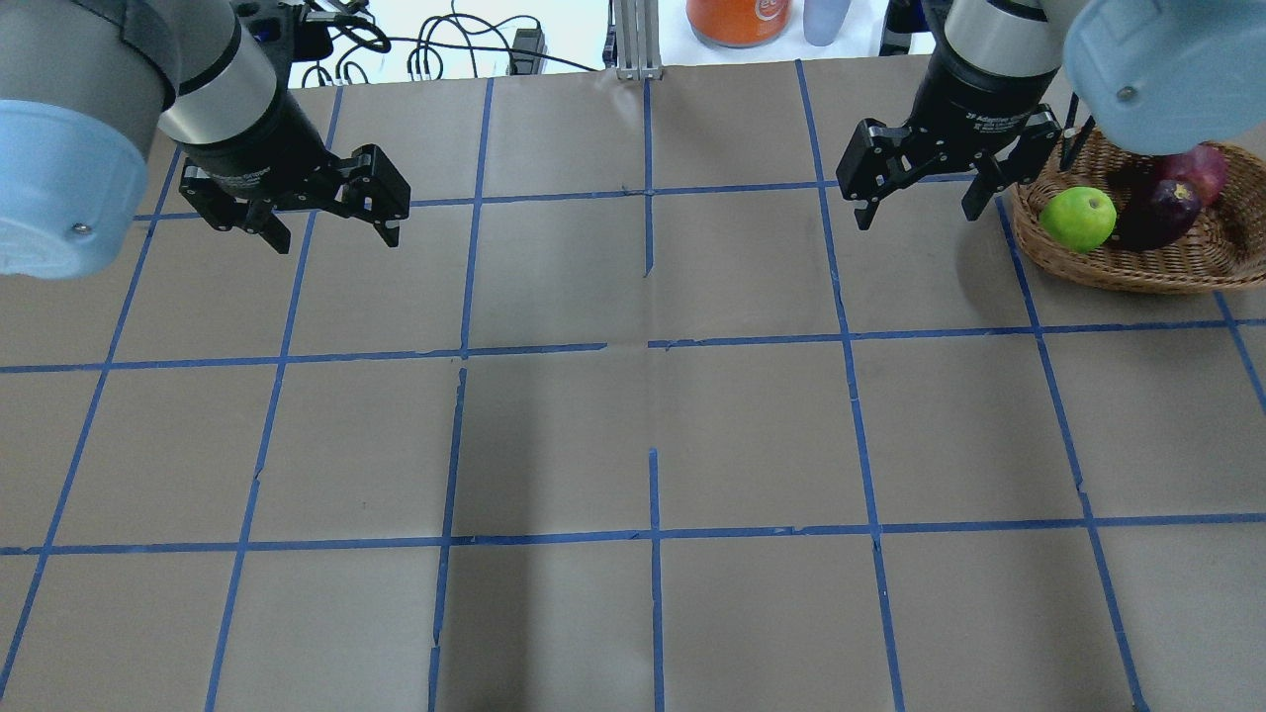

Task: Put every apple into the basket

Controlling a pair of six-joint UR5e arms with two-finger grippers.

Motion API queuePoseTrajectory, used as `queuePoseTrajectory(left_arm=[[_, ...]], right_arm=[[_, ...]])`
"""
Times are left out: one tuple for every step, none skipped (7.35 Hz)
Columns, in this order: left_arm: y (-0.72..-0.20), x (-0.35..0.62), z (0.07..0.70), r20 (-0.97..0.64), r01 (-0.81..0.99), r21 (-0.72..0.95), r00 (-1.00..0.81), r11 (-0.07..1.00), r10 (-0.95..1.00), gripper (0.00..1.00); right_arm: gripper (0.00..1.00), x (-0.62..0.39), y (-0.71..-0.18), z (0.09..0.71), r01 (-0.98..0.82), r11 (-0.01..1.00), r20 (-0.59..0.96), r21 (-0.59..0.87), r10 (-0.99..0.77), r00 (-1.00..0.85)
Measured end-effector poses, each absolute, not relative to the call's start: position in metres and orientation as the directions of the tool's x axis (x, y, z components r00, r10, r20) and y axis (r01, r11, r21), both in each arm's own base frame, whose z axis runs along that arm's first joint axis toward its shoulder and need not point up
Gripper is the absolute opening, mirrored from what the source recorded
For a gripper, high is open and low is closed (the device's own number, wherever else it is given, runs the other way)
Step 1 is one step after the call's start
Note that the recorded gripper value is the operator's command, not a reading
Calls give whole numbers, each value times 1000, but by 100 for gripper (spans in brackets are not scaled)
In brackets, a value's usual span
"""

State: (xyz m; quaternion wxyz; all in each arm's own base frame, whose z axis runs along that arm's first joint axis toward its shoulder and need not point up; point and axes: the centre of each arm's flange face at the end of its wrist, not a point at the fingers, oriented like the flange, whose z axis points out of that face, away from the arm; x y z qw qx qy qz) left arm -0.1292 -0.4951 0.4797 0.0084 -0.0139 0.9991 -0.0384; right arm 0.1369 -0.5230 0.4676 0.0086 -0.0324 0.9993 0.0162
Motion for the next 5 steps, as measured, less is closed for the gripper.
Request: queuePoseTrajectory(left_arm=[[-495,-129,480,-16,-27,-78,-999,997,-28,100],[-495,-129,481,-15,-27,-79,-999,996,-28,100],[-495,-129,482,-14,-27,-81,-1000,996,-28,100],[-495,-128,483,-13,-29,-83,-999,996,-30,100],[-496,-127,484,-13,-31,-84,-999,996,-33,100]], right_arm=[[100,137,-523,470,-66,997,-18,27,-65,-998],[100,137,-524,471,-69,997,-19,25,-69,-997],[100,137,-525,469,-72,997,-19,20,-72,-997],[100,137,-532,467,-72,997,-21,-12,-72,-997],[100,137,-539,468,-71,996,-24,-56,-73,-997]])
